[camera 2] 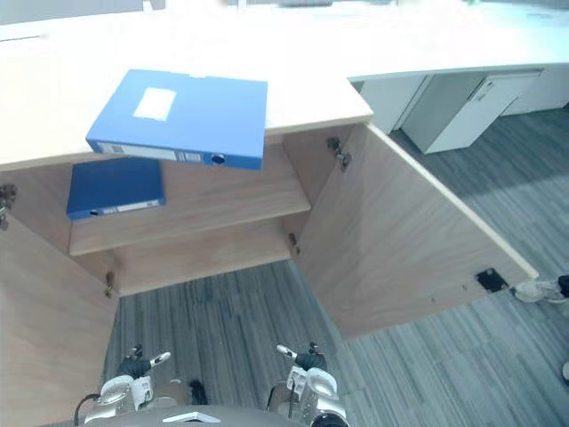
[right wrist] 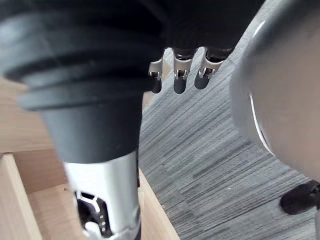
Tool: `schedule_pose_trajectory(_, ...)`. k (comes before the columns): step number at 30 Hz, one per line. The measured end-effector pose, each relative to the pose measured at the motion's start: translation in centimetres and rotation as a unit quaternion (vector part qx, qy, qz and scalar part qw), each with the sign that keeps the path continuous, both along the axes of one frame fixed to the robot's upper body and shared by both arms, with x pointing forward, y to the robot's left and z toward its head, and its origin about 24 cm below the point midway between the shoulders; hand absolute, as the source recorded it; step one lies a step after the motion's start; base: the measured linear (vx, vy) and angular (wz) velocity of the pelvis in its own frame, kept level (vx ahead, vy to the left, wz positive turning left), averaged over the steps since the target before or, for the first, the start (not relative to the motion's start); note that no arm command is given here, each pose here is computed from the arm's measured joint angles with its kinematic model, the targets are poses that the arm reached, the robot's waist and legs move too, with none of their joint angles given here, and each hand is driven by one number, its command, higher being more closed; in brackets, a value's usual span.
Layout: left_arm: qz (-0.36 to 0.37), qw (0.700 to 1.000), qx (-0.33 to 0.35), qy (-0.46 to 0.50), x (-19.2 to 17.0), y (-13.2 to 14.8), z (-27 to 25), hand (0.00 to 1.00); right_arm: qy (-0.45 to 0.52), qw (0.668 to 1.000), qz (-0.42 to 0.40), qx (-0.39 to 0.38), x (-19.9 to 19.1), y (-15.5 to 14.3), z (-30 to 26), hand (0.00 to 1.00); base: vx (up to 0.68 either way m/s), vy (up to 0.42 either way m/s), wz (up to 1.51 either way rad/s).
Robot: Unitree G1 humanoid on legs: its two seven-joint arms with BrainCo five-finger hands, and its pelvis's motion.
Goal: Walk over to the cabinet, pick up the folder, carry it to the office cabinet, place the folder inside the office cabinet, then close the office cabinet door
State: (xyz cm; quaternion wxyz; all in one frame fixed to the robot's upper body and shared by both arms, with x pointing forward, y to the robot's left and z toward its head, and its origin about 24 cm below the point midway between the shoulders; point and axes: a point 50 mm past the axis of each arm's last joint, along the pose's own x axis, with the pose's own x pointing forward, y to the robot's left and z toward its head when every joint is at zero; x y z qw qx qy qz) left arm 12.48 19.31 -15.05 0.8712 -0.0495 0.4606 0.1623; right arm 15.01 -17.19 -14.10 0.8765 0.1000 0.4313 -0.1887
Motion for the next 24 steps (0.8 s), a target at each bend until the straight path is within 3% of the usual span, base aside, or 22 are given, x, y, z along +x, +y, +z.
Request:
schedule_pose_trajectory(5,0.0,1.0,-0.002,0.011,-0.4,-0.3,-0.3,0.0,0.003,1.0,0.003,-0.007,-0.2,-0.4,-0.1,0.0,0.25,-0.157,0.38)
schedule_pose_trajectory(7,0.013,0.999,-0.026,0.013,-0.7,-1.9,-0.5,0.0,0.011,1.0,0.0,-0.028,-0.5,-2.2,0.0,0.0,0.31,-0.168,0.54)
schedule_pose_trajectory(12,0.017,1.0,-0.024,-0.001,0.0,-1.7,-0.2,0.0,0.021,0.999,0.002,-0.028,-0.8,-2.3,-0.3,0.0,0.22,-0.153,0.43)
schedule_pose_trajectory(24,0.022,1.0,-0.008,-0.003,-0.1,-0.4,0.0,0.0,0.031,0.999,-0.024,-0.001,-1.5,-1.1,-0.7,0.0,0.11,0.092,0.0)
